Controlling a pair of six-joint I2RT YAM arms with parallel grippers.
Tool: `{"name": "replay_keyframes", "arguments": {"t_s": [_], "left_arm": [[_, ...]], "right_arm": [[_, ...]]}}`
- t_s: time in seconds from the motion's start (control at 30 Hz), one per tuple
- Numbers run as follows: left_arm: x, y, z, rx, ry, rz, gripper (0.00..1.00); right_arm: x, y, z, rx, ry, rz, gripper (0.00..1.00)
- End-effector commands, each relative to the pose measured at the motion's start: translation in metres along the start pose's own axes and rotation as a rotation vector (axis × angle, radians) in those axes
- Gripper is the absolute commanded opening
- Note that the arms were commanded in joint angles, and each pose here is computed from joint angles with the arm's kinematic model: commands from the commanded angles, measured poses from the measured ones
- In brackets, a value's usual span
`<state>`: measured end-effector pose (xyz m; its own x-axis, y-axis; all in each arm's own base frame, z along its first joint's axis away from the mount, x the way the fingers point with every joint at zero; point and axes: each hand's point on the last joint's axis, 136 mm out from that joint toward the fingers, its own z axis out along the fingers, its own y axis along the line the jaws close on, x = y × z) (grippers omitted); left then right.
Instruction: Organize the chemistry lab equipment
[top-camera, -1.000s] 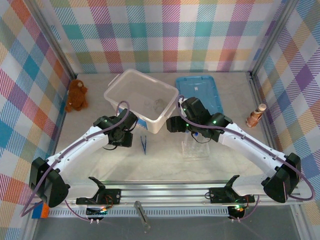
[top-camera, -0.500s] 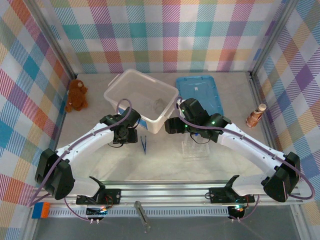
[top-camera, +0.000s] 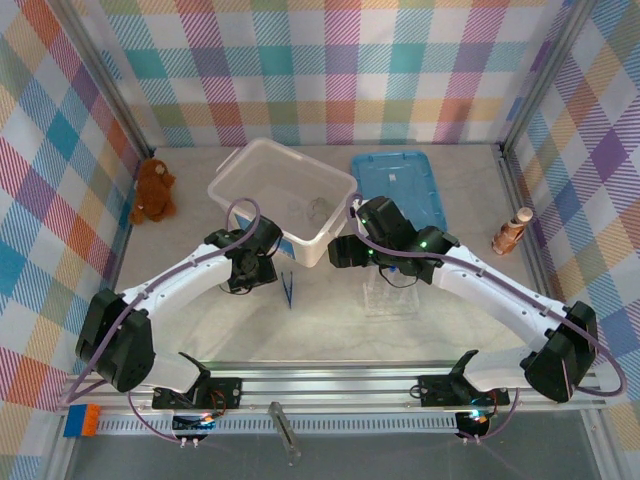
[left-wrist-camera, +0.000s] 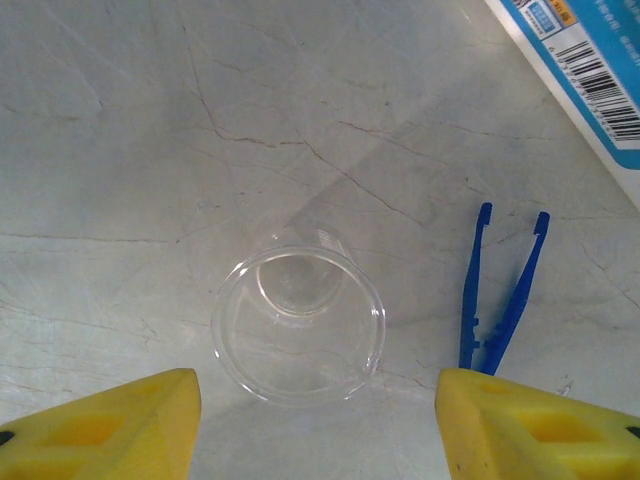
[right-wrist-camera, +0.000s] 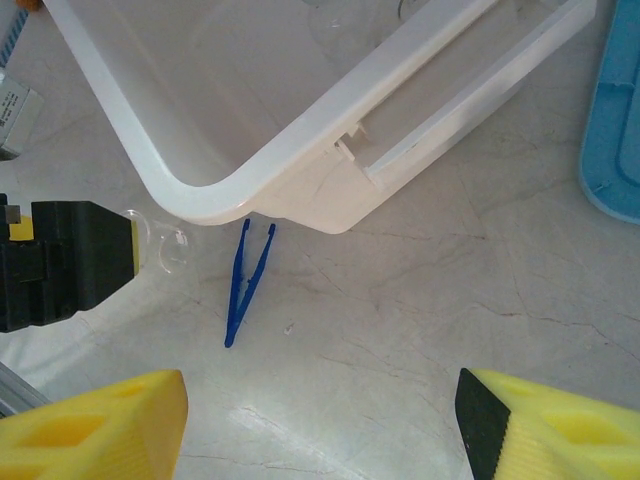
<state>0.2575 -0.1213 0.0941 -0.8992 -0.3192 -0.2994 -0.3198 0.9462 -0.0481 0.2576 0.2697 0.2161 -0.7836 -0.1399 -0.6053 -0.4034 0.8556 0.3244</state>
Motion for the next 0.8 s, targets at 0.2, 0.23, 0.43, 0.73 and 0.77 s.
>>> {"name": "replay_keyframes", "arguments": {"t_s": [0.2, 0.23, 0.43, 0.73, 0.77], "left_arm": [[0.004, 0.006, 0.019, -0.001, 0.037, -0.086, 0.63], [0.004, 0.005, 0.020, 0.001, 0.040, -0.089, 0.63], [0.008, 0.002, 0.030, 0.007, 0.071, -0.101, 0.63], [0.006, 0.006, 0.034, -0.003, 0.067, -0.109, 0.56], [0.005, 0.006, 0.034, -0.003, 0.066, -0.108, 0.56]], "right_arm": [[-0.001, 0.001, 0.006, 0.004, -0.002, -0.004, 0.72], [-0.001, 0.001, 0.007, 0.005, -0.001, -0.005, 0.72], [-0.002, 0.003, 0.009, 0.004, 0.001, -0.006, 0.72], [-0.002, 0.001, 0.010, 0.012, 0.006, -0.008, 0.73], [-0.002, 0.001, 0.010, 0.010, 0.004, -0.009, 0.73]]}}
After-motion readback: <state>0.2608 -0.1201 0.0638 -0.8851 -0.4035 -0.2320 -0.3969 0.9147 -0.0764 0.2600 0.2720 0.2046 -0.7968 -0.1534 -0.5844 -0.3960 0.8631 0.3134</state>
